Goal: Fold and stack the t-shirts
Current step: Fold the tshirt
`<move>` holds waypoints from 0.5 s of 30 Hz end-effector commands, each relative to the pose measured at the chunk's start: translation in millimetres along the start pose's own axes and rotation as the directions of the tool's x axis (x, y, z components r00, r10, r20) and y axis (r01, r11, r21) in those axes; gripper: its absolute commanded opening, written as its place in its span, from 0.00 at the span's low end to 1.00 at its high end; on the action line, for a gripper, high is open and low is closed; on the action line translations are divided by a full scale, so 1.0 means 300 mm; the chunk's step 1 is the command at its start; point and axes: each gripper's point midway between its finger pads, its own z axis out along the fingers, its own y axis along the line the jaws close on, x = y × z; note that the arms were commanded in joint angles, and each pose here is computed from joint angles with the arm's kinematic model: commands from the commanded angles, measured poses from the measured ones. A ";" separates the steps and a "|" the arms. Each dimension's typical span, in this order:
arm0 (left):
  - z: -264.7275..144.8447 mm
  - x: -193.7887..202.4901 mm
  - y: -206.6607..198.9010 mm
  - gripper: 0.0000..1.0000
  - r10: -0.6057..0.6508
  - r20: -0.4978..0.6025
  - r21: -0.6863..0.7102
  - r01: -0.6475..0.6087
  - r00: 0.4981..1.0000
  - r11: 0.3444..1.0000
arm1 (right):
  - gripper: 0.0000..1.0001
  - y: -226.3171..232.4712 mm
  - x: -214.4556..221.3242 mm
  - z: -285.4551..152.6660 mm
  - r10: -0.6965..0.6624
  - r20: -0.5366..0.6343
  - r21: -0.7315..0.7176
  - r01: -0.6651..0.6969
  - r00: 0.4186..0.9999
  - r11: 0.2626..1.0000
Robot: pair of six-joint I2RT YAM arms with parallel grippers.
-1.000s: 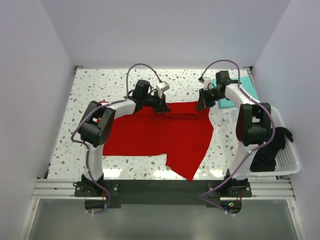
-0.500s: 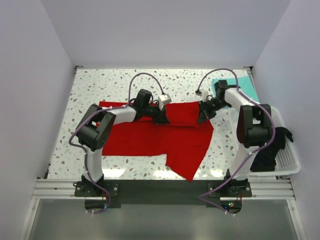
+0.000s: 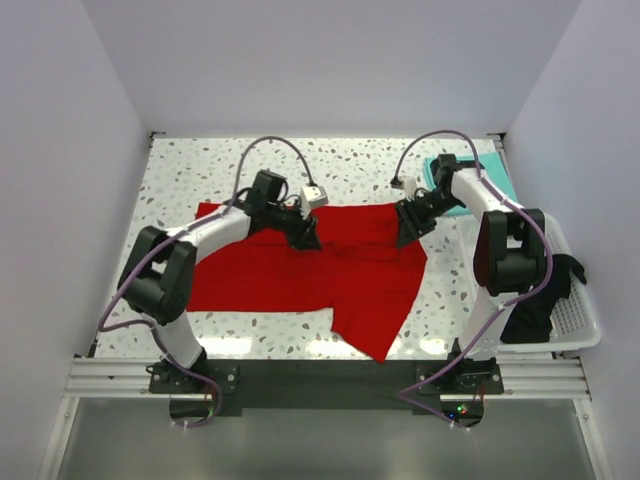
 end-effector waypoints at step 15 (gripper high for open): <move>-0.279 -0.050 0.168 0.46 0.018 0.057 -0.136 -0.011 0.998 0.991 | 0.46 -0.077 -0.197 0.086 -0.070 0.001 0.221 0.068 0.998 0.973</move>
